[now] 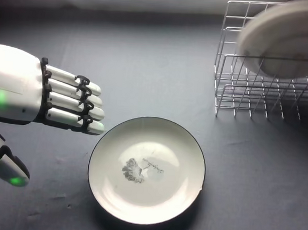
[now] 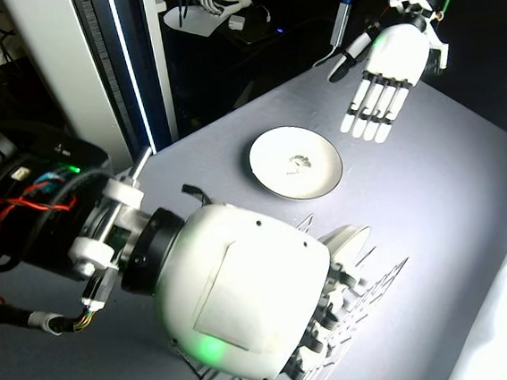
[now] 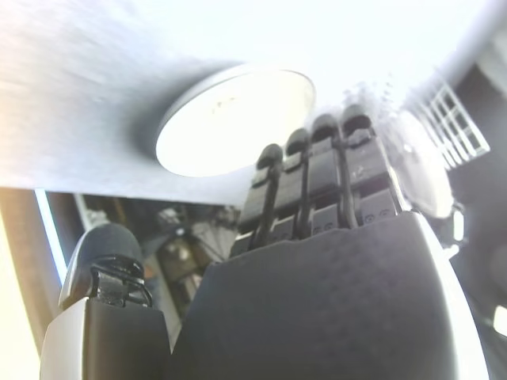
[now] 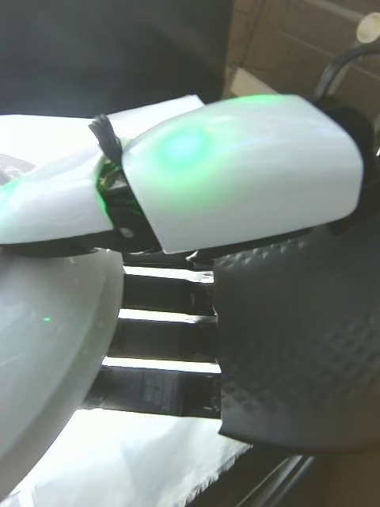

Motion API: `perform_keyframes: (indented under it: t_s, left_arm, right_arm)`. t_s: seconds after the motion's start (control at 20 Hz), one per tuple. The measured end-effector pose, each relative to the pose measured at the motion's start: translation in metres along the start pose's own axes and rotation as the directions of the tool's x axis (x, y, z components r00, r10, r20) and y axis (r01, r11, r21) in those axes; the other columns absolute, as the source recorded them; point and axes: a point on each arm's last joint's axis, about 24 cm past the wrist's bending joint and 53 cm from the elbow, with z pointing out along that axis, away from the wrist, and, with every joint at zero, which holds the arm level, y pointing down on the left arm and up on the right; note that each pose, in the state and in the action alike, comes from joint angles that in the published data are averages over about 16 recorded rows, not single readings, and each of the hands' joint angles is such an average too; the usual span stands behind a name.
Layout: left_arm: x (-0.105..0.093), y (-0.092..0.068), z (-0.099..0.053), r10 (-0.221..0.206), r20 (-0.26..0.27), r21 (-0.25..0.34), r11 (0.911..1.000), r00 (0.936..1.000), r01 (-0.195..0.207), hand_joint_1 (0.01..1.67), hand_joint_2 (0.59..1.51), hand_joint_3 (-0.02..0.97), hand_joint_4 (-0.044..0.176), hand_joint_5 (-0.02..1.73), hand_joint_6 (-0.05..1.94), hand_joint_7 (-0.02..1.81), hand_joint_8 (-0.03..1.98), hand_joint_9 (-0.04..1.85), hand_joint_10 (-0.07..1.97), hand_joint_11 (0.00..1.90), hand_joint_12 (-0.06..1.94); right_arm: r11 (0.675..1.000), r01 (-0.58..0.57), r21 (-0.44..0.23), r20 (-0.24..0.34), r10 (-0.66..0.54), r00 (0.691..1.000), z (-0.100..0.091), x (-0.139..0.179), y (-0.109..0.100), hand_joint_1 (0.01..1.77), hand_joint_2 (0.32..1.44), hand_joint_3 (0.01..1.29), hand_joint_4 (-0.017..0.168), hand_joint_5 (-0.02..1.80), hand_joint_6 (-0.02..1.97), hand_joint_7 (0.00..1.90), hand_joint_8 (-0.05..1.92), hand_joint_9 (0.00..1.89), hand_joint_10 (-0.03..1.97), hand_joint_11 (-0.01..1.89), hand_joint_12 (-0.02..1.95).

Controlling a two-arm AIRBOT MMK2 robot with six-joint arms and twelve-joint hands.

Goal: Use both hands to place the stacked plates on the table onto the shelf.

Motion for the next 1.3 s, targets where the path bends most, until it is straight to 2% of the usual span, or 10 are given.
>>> perform_keyframes:
  t_s: [0.2,0.5,0.65,0.85,1.0,1.1,1.3]
  left_arm:
    - [0.005,-0.002,0.004,-0.014,-0.009,0.004,0.9999,0.9999,0.014,0.01,1.126,0.015,0.000,0.02,0.01,0.02,0.02,0.02,0.01,0.01,0.01]
    - [0.015,-0.006,0.013,-0.035,-0.027,0.009,0.9993,0.9990,0.035,0.01,1.127,0.015,0.000,0.02,0.01,0.02,0.02,0.02,0.01,0.01,0.01]
    - [0.022,-0.009,0.019,-0.044,-0.040,0.011,0.9989,0.9982,0.045,0.01,1.127,0.015,0.000,0.02,0.01,0.02,0.02,0.02,0.01,0.01,0.01]
    - [0.031,-0.011,0.027,-0.049,-0.059,0.010,0.9987,0.9970,0.050,0.01,1.128,0.015,0.000,0.02,0.01,0.02,0.02,0.02,0.01,0.01,0.01]
    - [0.038,-0.012,0.033,-0.052,-0.073,0.007,0.9986,0.9960,0.053,0.01,1.128,0.015,0.000,0.02,0.01,0.01,0.02,0.02,0.01,0.01,0.01]
    - [0.042,-0.013,0.037,-0.053,-0.080,0.004,0.9986,0.9954,0.054,0.01,1.127,0.015,0.000,0.02,0.01,0.02,0.02,0.02,0.01,0.01,0.01]
    - [0.048,-0.013,0.042,-0.057,-0.090,-0.001,0.9984,0.9943,0.057,0.01,1.124,0.015,0.000,0.02,0.01,0.02,0.02,0.02,0.00,0.01,0.01]
  right_arm:
    - [1.000,0.028,0.011,-0.007,-0.028,1.000,-0.001,0.002,-0.011,1.31,1.08,0.01,-0.008,0.79,1.00,0.92,0.92,0.85,1.11,0.70,1.49]
    - [0.998,0.070,-0.003,-0.030,-0.070,0.997,-0.001,0.012,-0.012,1.19,1.12,0.01,-0.006,0.59,0.73,0.72,0.67,0.59,0.90,0.42,1.43]
    - [0.995,0.096,-0.033,-0.049,-0.098,0.994,0.000,0.021,-0.003,1.10,1.13,0.02,-0.005,0.45,0.56,0.57,0.50,0.42,0.74,0.26,1.27]
    - [0.981,0.160,-0.108,-0.090,-0.170,0.981,0.000,0.043,0.018,0.93,1.11,0.02,-0.003,0.27,0.28,0.35,0.23,0.23,0.44,0.10,0.90]
    - [0.954,0.236,-0.186,-0.129,-0.262,0.956,-0.004,0.065,0.035,0.82,1.05,0.02,-0.003,0.16,0.14,0.22,0.09,0.12,0.27,0.03,0.62]
    - [0.924,0.293,-0.245,-0.155,-0.336,0.929,-0.008,0.083,0.046,0.76,1.00,0.02,-0.002,0.10,0.09,0.15,0.05,0.08,0.18,0.02,0.43]
    - [0.839,0.403,-0.366,-0.200,-0.494,0.846,-0.021,0.122,0.060,0.73,0.91,0.02,0.000,0.04,0.04,0.05,0.01,0.03,0.04,0.02,0.13]
